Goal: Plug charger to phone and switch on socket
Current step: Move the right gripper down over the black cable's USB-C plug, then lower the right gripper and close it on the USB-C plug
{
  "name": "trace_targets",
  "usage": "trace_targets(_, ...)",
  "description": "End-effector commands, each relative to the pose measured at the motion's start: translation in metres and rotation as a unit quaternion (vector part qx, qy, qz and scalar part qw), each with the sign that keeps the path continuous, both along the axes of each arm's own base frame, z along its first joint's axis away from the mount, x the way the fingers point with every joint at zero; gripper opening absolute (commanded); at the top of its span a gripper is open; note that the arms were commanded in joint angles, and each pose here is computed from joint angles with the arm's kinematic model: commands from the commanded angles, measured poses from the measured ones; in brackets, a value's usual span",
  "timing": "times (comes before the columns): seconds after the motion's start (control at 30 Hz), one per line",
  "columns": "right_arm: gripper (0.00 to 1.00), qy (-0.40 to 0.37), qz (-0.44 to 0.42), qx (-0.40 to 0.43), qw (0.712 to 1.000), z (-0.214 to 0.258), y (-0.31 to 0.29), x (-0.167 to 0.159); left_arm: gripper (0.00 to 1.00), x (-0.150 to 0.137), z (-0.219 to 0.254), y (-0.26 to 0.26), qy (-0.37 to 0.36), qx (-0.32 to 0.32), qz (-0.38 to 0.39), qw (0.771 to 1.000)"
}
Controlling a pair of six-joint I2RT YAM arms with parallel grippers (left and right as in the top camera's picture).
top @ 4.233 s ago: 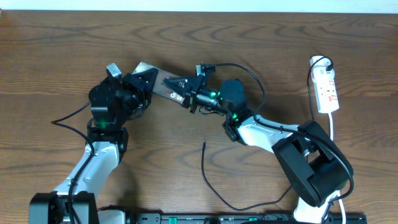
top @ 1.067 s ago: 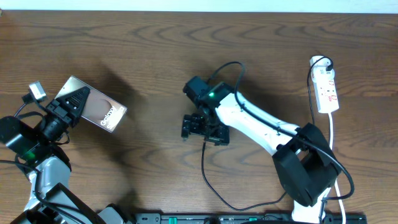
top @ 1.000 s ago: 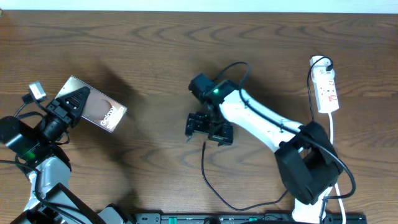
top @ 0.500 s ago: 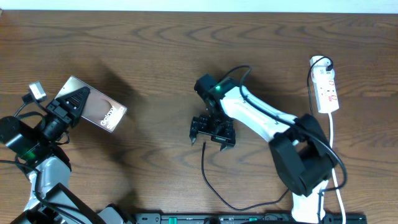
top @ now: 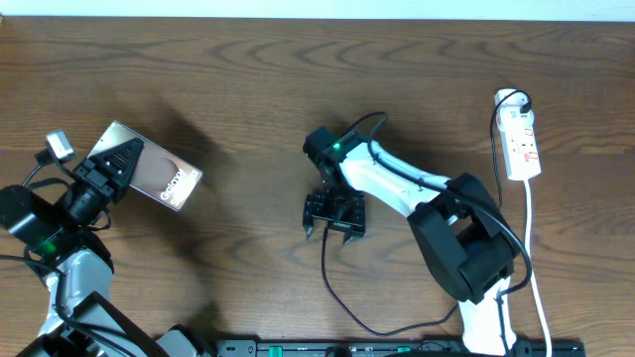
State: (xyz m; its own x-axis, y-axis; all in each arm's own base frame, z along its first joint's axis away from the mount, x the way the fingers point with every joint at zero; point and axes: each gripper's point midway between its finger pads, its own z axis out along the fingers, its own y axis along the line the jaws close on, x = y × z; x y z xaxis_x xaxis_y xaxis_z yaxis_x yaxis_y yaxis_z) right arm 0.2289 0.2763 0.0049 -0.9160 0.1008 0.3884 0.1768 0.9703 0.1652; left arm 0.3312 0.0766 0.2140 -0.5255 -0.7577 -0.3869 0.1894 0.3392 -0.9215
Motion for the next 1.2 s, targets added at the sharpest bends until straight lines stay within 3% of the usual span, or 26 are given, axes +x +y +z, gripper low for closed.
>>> trace_targets(0.0,0.71,-0.004,0.005,-0.017,1.0,-0.0063,-0.0026,-0.0014,0.08,0.0002,0.0105,0.0008,-0.016,0.013,-0.008,1.0)
trace_targets(0.27,0.69,-0.012,0.009,-0.025,1.0,-0.0077,-0.0044,-0.0001,0.07,0.0002,0.0105,0.0008,-0.016,0.013,-0.008,1.0)
trace_targets(0.53,0.45,-0.015,0.01,-0.028,0.999,-0.0083,-0.0031,-0.0004,0.08,0.0002,0.0105,0.0007,-0.016,0.013,-0.008,1.0)
trace_targets(0.7,0.37,-0.015,0.01,-0.027,0.999,-0.0083,-0.003,-0.0005,0.08,0.0002,0.0105,0.0008,-0.016,0.013,-0.008,1.0)
trace_targets(0.87,0.32,-0.014,0.011,-0.028,0.999,-0.0081,-0.0027,-0.0021,0.08,0.0002,0.0105,0.0007,-0.016,0.013,-0.008,1.0)
trace_targets(1.17,0.34,-0.013,0.017,-0.03,0.999,-0.0082,0.0021,-0.0078,0.07,0.0002,0.0104,0.0007,-0.015,0.013,-0.008,1.0)
